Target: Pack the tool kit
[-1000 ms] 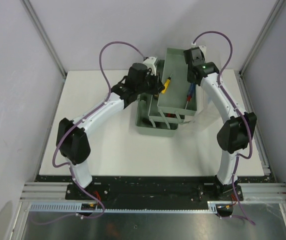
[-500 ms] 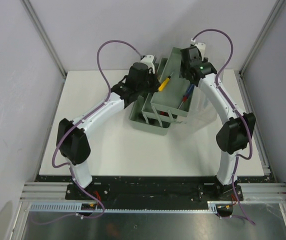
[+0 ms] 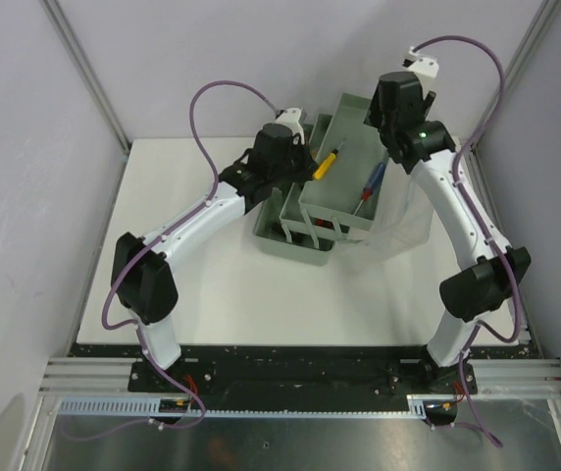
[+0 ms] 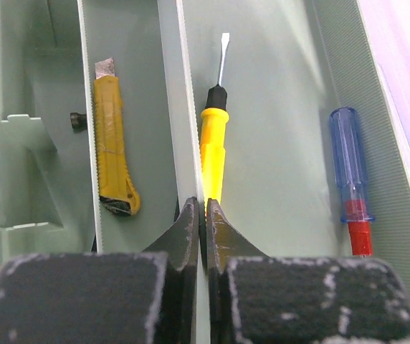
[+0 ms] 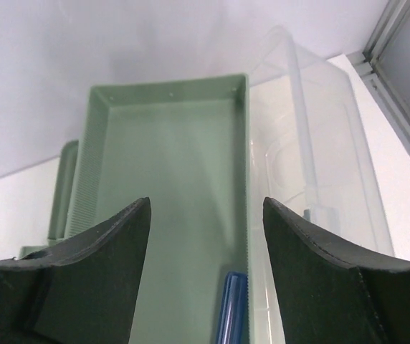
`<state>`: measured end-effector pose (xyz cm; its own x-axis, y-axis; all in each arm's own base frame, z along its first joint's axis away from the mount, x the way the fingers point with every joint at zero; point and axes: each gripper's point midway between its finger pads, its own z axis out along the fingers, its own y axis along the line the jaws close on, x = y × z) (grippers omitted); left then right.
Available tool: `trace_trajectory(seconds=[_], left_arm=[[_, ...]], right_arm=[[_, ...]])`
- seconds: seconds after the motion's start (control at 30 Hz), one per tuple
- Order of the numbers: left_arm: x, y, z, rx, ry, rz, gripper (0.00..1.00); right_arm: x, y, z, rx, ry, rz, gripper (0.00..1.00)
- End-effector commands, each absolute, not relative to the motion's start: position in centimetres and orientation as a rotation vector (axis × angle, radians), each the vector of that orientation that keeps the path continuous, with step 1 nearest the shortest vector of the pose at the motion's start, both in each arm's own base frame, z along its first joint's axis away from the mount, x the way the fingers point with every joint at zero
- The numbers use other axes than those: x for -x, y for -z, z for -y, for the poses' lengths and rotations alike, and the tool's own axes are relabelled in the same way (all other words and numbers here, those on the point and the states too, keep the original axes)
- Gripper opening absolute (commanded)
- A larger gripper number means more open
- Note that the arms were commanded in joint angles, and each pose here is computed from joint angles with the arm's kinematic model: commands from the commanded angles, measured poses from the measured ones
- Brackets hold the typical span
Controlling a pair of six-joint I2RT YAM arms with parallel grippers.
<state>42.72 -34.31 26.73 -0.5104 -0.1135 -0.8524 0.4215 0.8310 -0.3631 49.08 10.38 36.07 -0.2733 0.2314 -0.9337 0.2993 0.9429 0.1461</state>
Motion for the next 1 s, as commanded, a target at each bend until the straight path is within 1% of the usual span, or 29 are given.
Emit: trace_trajectory(seconds=[0.0, 0.1, 0.17, 0.27, 0.37, 0.47, 0.57, 0.73, 0.97], left_arm=[[-42.5, -24.2, 33.3, -0.205, 0.623, -2.101, 0.00], [-42.5, -23.8, 33.1, -0.191, 0.634, -2.117, 0.00], [-42.6, -23.4, 32.7, -0.177, 0.630, -2.127, 0.00], [-42.9, -22.7, 31.6, -0.146, 0.599, -2.144, 0.00], [-43.2, -22.0, 30.5, -0.122, 0.557, -2.158, 0.00], [-43.4, -21.2, 29.7, -0.116, 0.529, -2.176, 0.00], [-43.4, -20.4, 29.1, -0.109, 0.513, -2.193, 0.00], [-43.4, -19.9, 28.7, -0.105, 0.496, -2.201, 0.00], [-43.6, -20.3, 27.8, -0.092, 0.473, -2.189, 0.00]], right_arm=[[-46.6, -42.6, -5.6, -0.548, -0.014, -1.689, 0.67], [-45.0, -41.9, -0.1, -0.671, -0.031, -1.681, 0.62], [-43.7, -40.2, 3.7, -0.756, -0.022, -1.690, 0.59], [-41.9, -35.7, 8.0, -0.868, -0.006, -1.752, 0.57], [-40.9, -30.5, 9.6, -0.928, -0.006, -1.850, 0.57], [-41.3, -25.1, 8.3, -0.933, -0.083, -1.996, 0.56], [-42.6, -22.1, 5.1, -0.860, -0.210, -2.104, 0.55], [-44.6, -22.6, 0.3, -0.722, -0.394, -2.108, 0.55], [-45.6, -26.1, -5.5, -0.553, -0.539, -2.031, 0.55]])
